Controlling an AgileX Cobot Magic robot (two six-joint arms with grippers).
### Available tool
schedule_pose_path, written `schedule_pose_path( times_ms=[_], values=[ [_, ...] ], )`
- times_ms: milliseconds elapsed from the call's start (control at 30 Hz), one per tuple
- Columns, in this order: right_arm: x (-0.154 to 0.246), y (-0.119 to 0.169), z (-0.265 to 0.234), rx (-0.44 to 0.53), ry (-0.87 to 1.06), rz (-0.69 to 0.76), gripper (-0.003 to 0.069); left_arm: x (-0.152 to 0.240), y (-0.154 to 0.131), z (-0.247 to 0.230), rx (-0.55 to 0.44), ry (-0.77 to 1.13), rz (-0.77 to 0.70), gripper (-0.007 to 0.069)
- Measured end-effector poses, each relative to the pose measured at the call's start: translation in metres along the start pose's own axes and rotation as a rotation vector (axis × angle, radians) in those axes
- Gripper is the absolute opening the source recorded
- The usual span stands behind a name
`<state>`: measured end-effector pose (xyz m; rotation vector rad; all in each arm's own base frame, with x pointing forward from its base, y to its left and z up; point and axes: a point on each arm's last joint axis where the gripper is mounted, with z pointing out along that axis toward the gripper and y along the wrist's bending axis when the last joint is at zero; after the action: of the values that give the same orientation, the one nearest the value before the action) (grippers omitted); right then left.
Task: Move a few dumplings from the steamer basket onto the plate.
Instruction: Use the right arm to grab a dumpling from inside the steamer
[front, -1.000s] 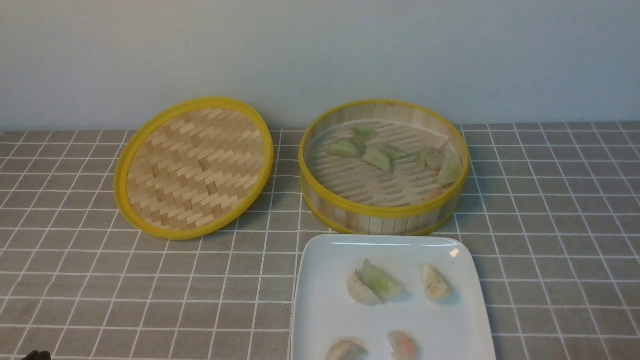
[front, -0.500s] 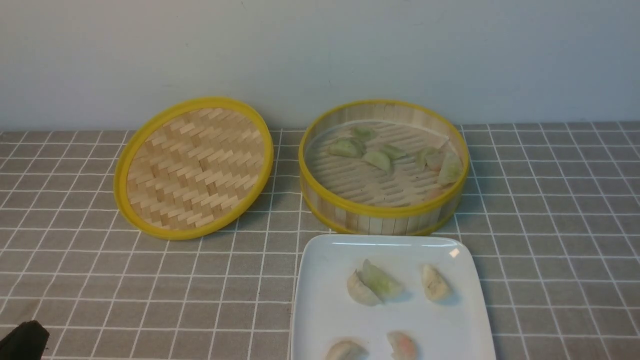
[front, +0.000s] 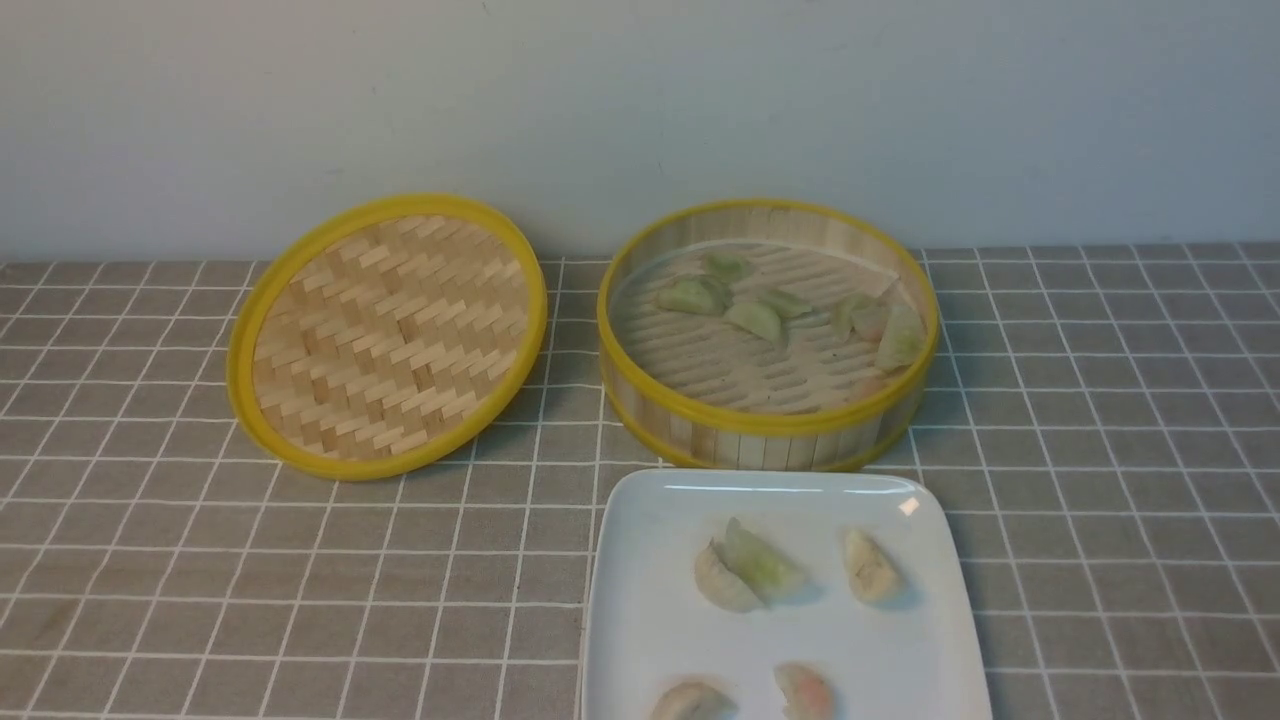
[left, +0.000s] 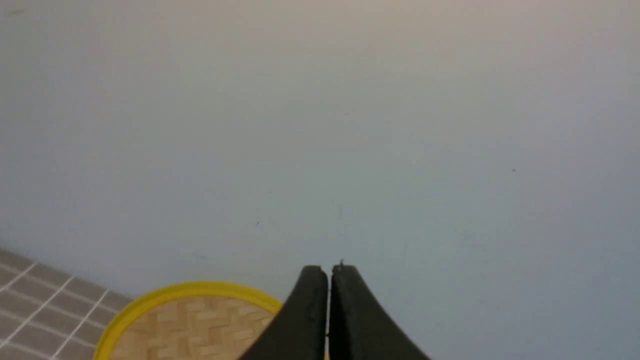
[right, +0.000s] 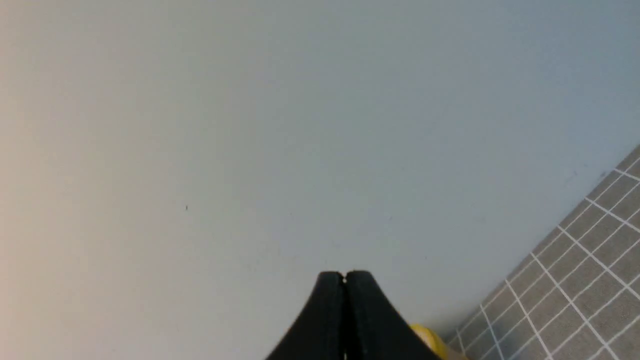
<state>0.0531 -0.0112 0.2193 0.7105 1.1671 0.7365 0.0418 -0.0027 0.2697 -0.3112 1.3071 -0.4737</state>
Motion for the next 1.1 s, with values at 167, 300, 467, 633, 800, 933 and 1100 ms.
schedule_pose_path(
  times_ms=[167,300,467,633,800,933,1100],
  values=[
    [-0.005,0.000,0.000,-0.001,-0.054,0.055,-0.0014,-0.019,-0.023,0.017,0.021,0.206,0.088,-0.0005],
    [-0.008,0.026,0.003,-0.040,0.083,-0.017,-0.0014,-0.022,-0.035,0.049,0.016,0.529,0.134,-0.0005],
    [-0.024,0.089,0.036,-0.012,0.402,-0.282,-0.0014,-0.002,-0.036,0.117,0.015,1.023,0.174,-0.0005],
    [-0.027,0.131,0.097,0.051,0.782,-0.510,-0.0013,0.031,-0.024,0.156,0.041,1.375,0.128,-0.0005],
    [-0.015,0.152,0.189,0.100,1.180,-0.612,-0.0013,0.069,-0.014,0.170,0.076,1.586,0.098,-0.0005],
    [0.001,0.150,0.245,0.136,1.303,-0.641,-0.0011,0.073,-0.023,0.168,0.122,1.601,0.127,-0.0005],
    [0.053,0.146,0.325,0.207,1.330,-0.794,-0.0010,0.067,-0.040,0.161,0.192,1.558,0.172,-0.0005]
  ],
)
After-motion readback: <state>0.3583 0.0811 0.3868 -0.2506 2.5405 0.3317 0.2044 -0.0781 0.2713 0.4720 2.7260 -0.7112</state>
